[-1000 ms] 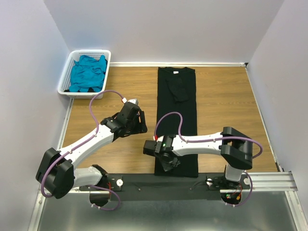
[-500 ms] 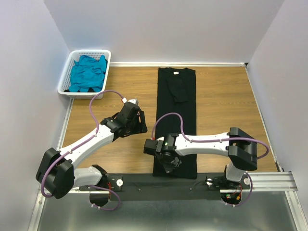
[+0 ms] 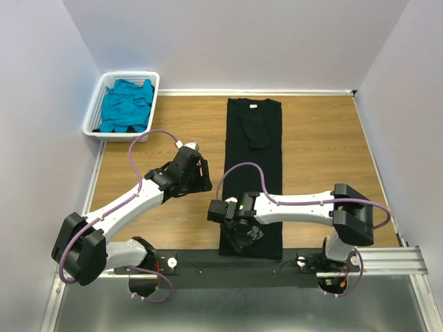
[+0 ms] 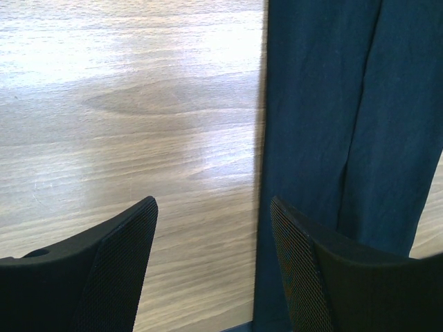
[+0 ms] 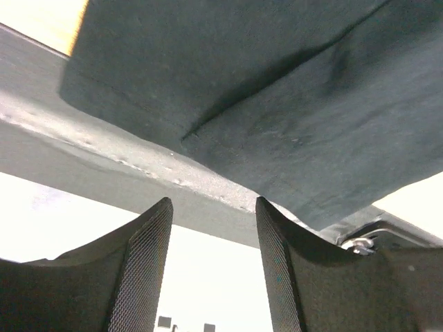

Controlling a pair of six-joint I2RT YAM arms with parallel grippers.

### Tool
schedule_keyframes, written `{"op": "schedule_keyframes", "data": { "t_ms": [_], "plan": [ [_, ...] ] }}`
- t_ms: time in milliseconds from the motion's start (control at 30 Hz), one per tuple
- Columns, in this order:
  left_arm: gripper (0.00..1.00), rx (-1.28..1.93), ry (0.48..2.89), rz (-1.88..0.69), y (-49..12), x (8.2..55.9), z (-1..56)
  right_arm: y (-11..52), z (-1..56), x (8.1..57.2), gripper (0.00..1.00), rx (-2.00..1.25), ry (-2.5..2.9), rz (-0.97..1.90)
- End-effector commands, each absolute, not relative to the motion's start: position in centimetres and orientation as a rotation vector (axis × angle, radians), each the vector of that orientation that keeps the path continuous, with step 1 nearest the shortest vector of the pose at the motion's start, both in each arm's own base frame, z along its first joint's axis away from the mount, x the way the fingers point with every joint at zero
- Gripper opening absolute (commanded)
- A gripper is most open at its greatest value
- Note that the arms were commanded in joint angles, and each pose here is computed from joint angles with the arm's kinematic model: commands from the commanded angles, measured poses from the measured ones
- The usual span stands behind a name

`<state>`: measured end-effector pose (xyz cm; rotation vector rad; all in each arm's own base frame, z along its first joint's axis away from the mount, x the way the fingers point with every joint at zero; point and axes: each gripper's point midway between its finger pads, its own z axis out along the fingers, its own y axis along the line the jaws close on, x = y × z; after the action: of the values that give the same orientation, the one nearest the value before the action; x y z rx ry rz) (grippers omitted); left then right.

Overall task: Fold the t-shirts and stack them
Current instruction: Fold the tshirt

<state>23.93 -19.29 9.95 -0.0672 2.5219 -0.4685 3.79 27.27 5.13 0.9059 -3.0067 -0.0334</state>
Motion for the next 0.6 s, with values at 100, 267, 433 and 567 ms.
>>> {"op": "schedule_keyframes", "data": {
  "t_ms": [100,267,433,567],
  "plan": [
    [0.74,-0.066,2.486,-0.52,-20.2,24.9,10.7,24.8,8.9,14.0,0.58,0.595,-3.363,-0.124],
    [0.71,-0.019,2.424,-0.594,-23.4,28.4,13.1,20.6,11.1,23.8,0.45,0.164,-3.584,-0.344],
    [0.65,0.046,2.417,-0.58,-26.5,32.7,12.5,18.7,10.9,30.4,0.41,-0.043,-3.661,-0.505],
    [0.63,0.081,2.393,-0.577,-29.2,36.8,12.8,16.9,9.3,34.2,0.41,-0.176,-3.655,-0.552]
  ]
}}
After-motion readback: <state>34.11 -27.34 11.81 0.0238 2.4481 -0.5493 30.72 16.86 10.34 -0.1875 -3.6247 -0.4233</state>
